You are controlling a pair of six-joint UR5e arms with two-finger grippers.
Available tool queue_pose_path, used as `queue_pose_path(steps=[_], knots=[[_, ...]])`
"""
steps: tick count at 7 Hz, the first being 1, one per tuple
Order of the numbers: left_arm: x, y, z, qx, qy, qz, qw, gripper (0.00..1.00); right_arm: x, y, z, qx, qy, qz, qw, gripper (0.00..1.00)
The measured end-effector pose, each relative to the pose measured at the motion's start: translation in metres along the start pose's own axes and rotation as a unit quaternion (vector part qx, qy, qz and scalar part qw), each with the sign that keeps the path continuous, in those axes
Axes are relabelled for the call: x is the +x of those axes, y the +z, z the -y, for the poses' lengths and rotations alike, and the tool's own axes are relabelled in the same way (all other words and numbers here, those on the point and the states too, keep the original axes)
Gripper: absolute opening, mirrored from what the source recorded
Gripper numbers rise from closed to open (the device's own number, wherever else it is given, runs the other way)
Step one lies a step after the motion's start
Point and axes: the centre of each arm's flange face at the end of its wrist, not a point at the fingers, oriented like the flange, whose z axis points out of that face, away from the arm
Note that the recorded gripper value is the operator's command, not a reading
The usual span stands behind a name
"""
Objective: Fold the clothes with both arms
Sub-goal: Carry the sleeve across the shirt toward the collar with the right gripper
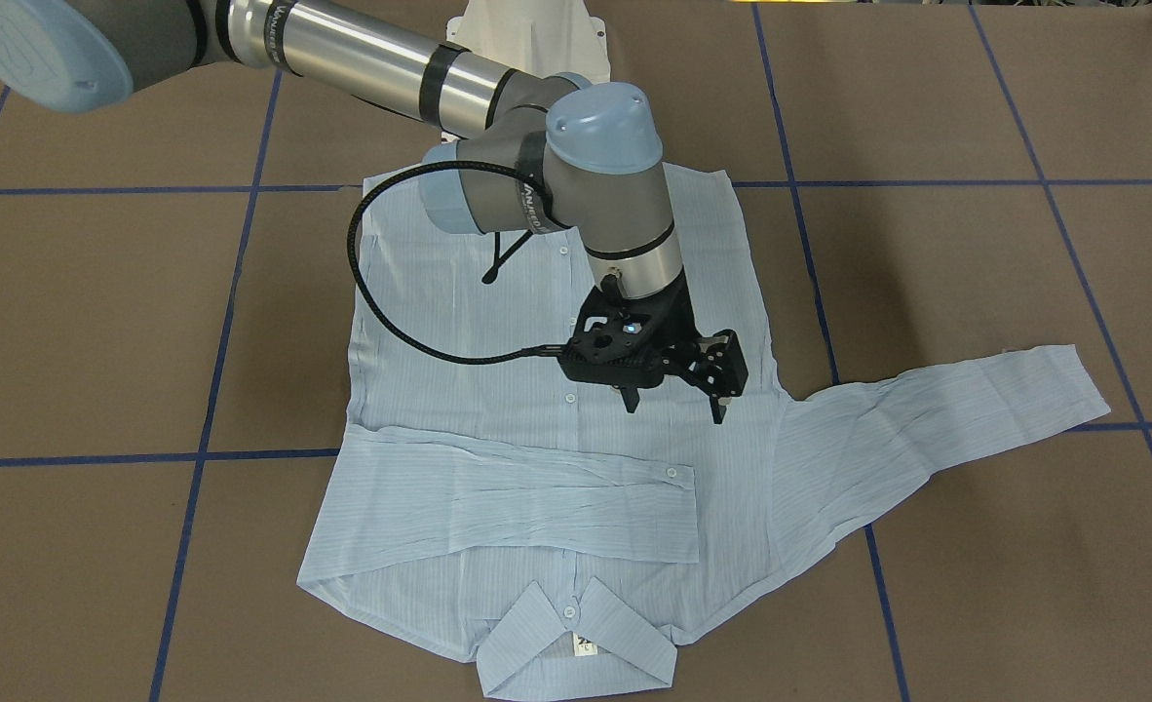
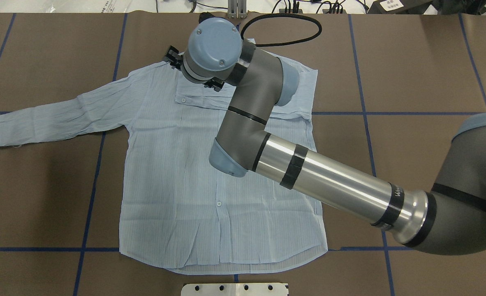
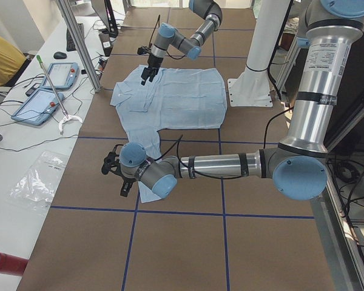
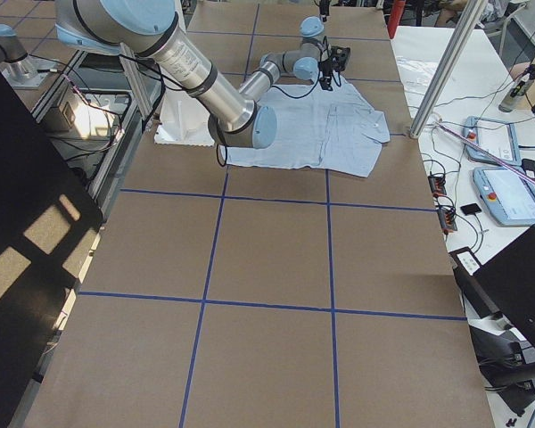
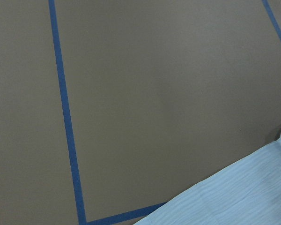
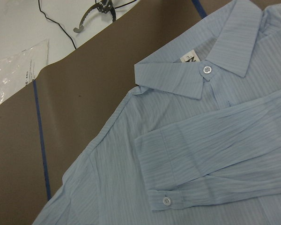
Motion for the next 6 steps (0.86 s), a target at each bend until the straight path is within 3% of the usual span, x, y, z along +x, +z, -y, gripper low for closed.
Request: queue_pose_path(steps=[2,4,6], knots=[[-0.003,0.03,-0.033,-0.013,-0.048,0.003,0.9987,0.99,0.041,-0.009,0.01,0.0,0.001,0.0,1.0,0.96],[-0.018,0.039,-0.08,-0.045,-0.087,-0.008,0.9951,0.98,0.053,-0.008,0.011,0.0,0.002,-0.003,1.0,0.97],[-0.016,0.043,-0.1,-0.058,-0.116,-0.024,0.9913,0.99,0.058,-0.01,0.011,-0.001,0.002,-0.002,1.0,0.97]])
